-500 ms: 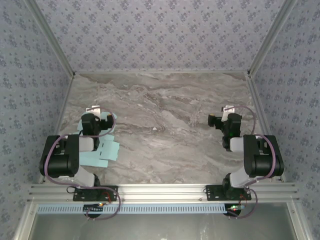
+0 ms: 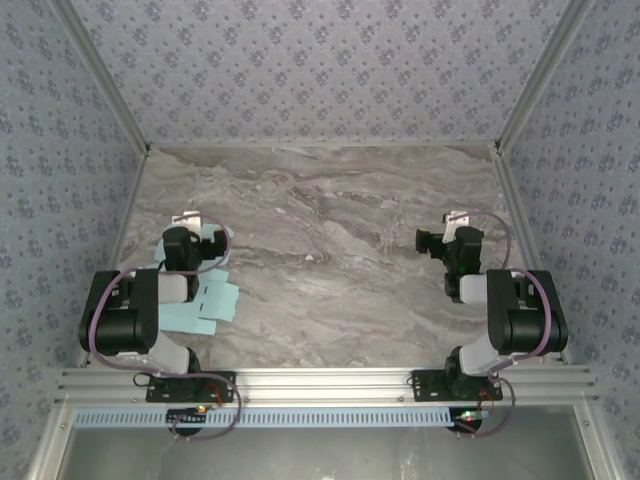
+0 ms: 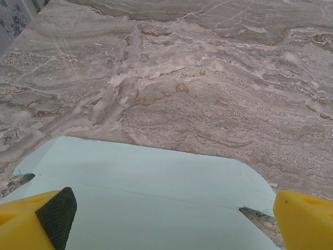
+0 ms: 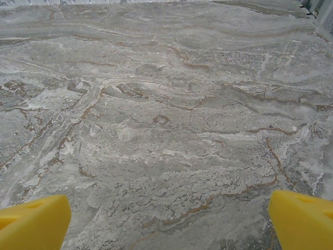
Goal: Fold the paper box
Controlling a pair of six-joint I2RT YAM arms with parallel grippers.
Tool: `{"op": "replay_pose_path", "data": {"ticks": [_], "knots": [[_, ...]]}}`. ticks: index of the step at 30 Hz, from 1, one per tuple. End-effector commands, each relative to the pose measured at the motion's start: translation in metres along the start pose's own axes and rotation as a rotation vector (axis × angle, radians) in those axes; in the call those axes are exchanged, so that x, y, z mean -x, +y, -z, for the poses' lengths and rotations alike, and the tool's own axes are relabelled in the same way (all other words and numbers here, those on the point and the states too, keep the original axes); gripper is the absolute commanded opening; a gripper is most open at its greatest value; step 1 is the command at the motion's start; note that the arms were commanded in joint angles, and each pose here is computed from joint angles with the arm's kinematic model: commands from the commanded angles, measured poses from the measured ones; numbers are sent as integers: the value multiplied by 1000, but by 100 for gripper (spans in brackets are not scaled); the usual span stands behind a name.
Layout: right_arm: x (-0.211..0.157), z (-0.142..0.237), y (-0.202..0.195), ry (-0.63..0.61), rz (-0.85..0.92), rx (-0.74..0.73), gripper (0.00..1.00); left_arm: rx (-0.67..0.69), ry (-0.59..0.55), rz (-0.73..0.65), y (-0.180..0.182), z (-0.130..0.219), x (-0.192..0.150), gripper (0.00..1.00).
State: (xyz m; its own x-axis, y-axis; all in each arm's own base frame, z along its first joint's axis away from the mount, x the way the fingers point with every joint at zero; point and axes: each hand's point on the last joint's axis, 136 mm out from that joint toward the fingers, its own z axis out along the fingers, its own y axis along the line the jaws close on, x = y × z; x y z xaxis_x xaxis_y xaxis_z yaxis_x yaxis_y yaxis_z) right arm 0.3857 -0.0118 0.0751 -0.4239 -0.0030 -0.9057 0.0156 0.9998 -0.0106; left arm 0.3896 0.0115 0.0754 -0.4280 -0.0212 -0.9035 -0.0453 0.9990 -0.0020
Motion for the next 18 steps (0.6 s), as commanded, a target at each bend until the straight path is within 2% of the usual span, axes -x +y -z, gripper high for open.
{"op": "replay_pose_path", "data": {"ticks": [1,14,16,18], "knots": [[9,-2,-1,-19,13,-7,100,-12,-43,6,-2,-2,16,99],[8,-2,-2,-17,2,3,100,-10,-48,12,-1,-2,17,99],[9,-2,-2,-21,2,3,100,19,-69,2,1,6,23,99],[15,2,-1,-20,4,13,100,48,-35,-10,-1,19,33,99]]}}
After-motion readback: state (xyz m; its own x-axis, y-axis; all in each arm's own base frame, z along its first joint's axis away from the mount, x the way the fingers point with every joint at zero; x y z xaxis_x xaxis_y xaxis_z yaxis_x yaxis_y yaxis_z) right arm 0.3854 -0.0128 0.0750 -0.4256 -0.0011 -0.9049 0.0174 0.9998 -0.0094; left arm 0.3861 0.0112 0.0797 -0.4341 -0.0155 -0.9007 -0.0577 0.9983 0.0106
